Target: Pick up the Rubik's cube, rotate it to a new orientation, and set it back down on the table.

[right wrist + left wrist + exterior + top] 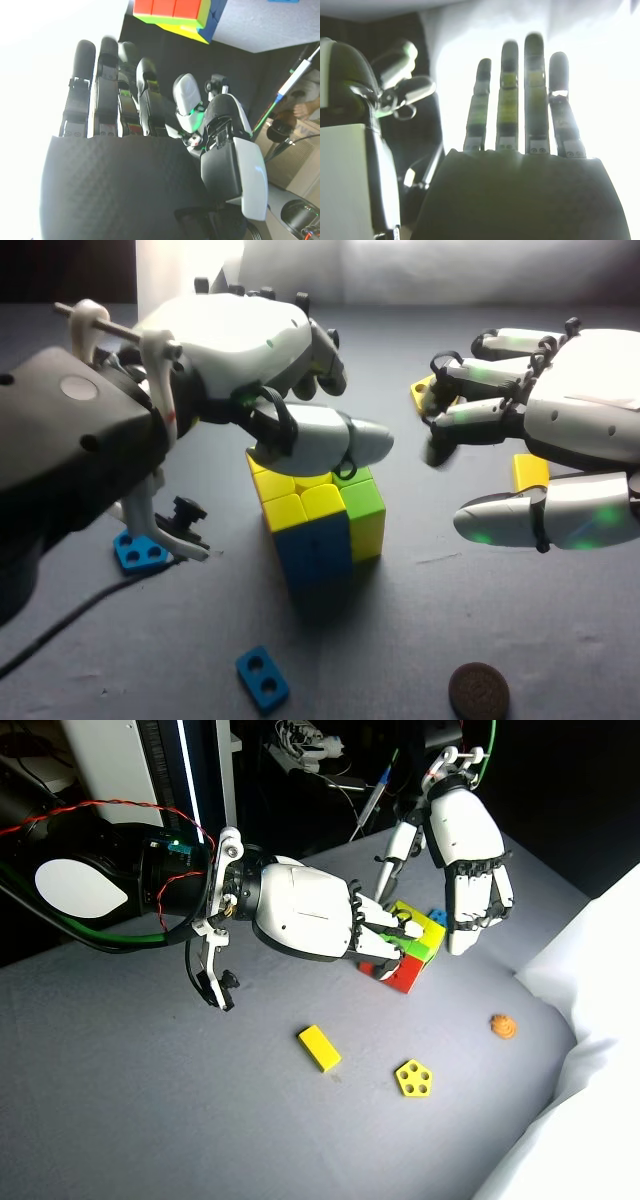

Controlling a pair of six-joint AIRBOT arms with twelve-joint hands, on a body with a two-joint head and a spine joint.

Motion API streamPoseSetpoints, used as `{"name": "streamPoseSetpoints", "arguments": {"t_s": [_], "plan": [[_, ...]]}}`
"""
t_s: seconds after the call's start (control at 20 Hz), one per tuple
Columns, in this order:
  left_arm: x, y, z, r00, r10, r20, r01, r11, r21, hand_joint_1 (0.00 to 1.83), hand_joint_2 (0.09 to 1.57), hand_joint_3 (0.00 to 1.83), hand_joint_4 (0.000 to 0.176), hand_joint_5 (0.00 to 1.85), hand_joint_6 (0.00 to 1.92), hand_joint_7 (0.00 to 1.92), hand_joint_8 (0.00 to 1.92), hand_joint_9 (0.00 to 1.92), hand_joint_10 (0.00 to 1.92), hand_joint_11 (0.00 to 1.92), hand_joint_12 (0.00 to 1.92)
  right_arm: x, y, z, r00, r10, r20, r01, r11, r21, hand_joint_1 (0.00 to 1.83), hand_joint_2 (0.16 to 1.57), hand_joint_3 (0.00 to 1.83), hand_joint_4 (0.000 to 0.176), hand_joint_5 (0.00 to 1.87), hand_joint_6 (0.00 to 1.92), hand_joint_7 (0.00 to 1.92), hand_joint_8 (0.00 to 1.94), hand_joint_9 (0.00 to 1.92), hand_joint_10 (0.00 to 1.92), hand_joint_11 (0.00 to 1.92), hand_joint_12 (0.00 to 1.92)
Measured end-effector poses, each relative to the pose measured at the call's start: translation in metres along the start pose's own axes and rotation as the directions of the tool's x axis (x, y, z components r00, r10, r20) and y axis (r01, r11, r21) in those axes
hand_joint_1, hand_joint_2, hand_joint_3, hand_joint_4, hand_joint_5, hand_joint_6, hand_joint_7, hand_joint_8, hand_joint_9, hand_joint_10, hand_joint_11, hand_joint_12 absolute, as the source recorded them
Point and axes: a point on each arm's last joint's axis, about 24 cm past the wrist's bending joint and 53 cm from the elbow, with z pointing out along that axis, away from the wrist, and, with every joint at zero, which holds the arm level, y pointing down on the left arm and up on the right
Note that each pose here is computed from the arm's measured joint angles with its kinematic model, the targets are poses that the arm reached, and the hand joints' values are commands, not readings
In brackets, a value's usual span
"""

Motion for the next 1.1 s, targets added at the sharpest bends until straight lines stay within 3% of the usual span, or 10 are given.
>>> {"name": "streamPoseSetpoints", "arguments": {"t_s": [0.1, 0.2, 0.25, 0.35, 0.45, 0.6, 0.65, 0.95, 1.1], "plan": [[-0.002, -0.009, -0.002, 0.9997, 0.019, -0.012, -0.018, 0.9987, 0.047, 0.27, 1.21, 0.0, 0.0, 0.64, 1.57, 0.68, 1.73, 0.61, 1.84, 0.44, 1.91, -0.002, 0.001, 0.0, 1.0, 0.0, 0.006, 0.0, 1.0, -0.005, 0.04, 1.29, 0.0, 0.0, 0.62, 1.6, 0.77, 1.73, 0.7, 1.92, 0.53, 1.92], [-0.001, -0.021, -0.005, 0.9984, 0.039, -0.042, -0.034, 0.9942, 0.102, 0.28, 1.22, 0.0, 0.0, 0.62, 1.65, 0.72, 1.8, 0.65, 1.9, 0.49, 1.92, -0.001, 0.002, 0.0, 1.0, -0.006, 0.004, 0.006, 1.0, -0.008, 0.06, 1.29, 0.0, 0.0, 0.67, 1.56, 0.8, 1.77, 0.75, 1.92, 0.64, 1.92], [0.001, -0.029, -0.008, 0.9961, 0.059, -0.067, -0.049, 0.9892, 0.138, 0.3, 1.22, 0.0, 0.0, 0.63, 1.74, 0.75, 1.85, 0.72, 1.92, 0.56, 1.92, 0.001, 0.005, 0.0, 1.0, -0.027, -0.005, 0.027, 0.999, -0.019, 0.07, 1.3, 0.0, 0.0, 0.71, 1.52, 0.83, 1.81, 0.83, 1.92, 0.81, 1.92], [0.007, -0.047, -0.013, 0.9872, 0.116, -0.11, -0.089, 0.9719, 0.218, 0.3, 1.22, 0.0, 0.0, 0.61, 1.75, 0.76, 1.89, 0.73, 1.92, 0.58, 1.92, 0.004, 0.007, 0.0, 0.999, -0.051, -0.014, 0.05, 0.998, -0.031, 0.06, 1.3, 0.0, 0.0, 0.68, 1.57, 0.79, 1.86, 0.82, 1.92, 0.79, 1.92], [0.018, -0.068, -0.02, 0.9705, 0.182, -0.159, -0.128, 0.9452, 0.3, 0.31, 1.22, 0.0, 0.0, 0.6, 1.74, 0.76, 1.9, 0.74, 1.92, 0.59, 1.92, 0.002, 0.009, 0.0, 0.999, -0.052, -0.006, 0.052, 0.998, -0.039, 0.09, 1.3, 0.0, 0.0, 0.71, 1.52, 0.79, 1.86, 0.82, 1.92, 0.78, 1.92], [0.026, -0.085, -0.028, 0.9562, 0.231, -0.18, -0.155, 0.9204, 0.359, 0.31, 1.22, 0.0, 0.0, 0.6, 1.75, 0.75, 1.9, 0.74, 1.92, 0.59, 1.92, 0.001, 0.009, 0.0, 0.998, -0.064, -0.002, 0.064, 0.997, -0.04, 0.09, 1.3, 0.0, 0.0, 0.71, 1.52, 0.79, 1.86, 0.82, 1.92, 0.79, 1.92], [0.023, -0.091, -0.029, 0.9559, 0.24, -0.17, -0.163, 0.9134, 0.373, 0.31, 1.22, 0.0, 0.0, 0.59, 1.74, 0.75, 1.89, 0.73, 1.92, 0.58, 1.92, 0.001, 0.01, 0.0, 0.997, -0.073, -0.001, 0.073, 0.996, -0.042, 0.1, 1.29, 0.0, 0.0, 0.7, 1.63, 0.78, 1.93, 0.83, 1.92, 0.77, 1.92], [0.025, -0.108, -0.037, 0.9558, 0.25, -0.155, -0.168, 0.8978, 0.407, 0.35, 1.21, 0.0, 0.0, 0.6, 1.76, 0.69, 1.92, 0.71, 1.92, 0.61, 1.92, -0.001, 0.013, -0.002, 0.996, -0.087, 0.017, 0.088, 0.994, -0.059, 0.13, 1.28, 0.0, 0.0, 0.73, 1.6, 0.85, 1.92, 0.89, 1.92, 0.88, 1.92], [0.023, -0.11, -0.038, 0.9569, 0.249, -0.15, -0.169, 0.8961, 0.41, 0.32, 1.22, 0.0, 0.0, 0.59, 1.8, 0.68, 1.92, 0.69, 1.92, 0.59, 1.92, -0.001, 0.013, -0.002, 0.996, -0.089, 0.017, 0.089, 0.994, -0.06, 0.11, 1.28, 0.0, 0.0, 0.77, 1.6, 0.88, 1.9, 0.89, 1.92, 0.91, 1.92]]}}
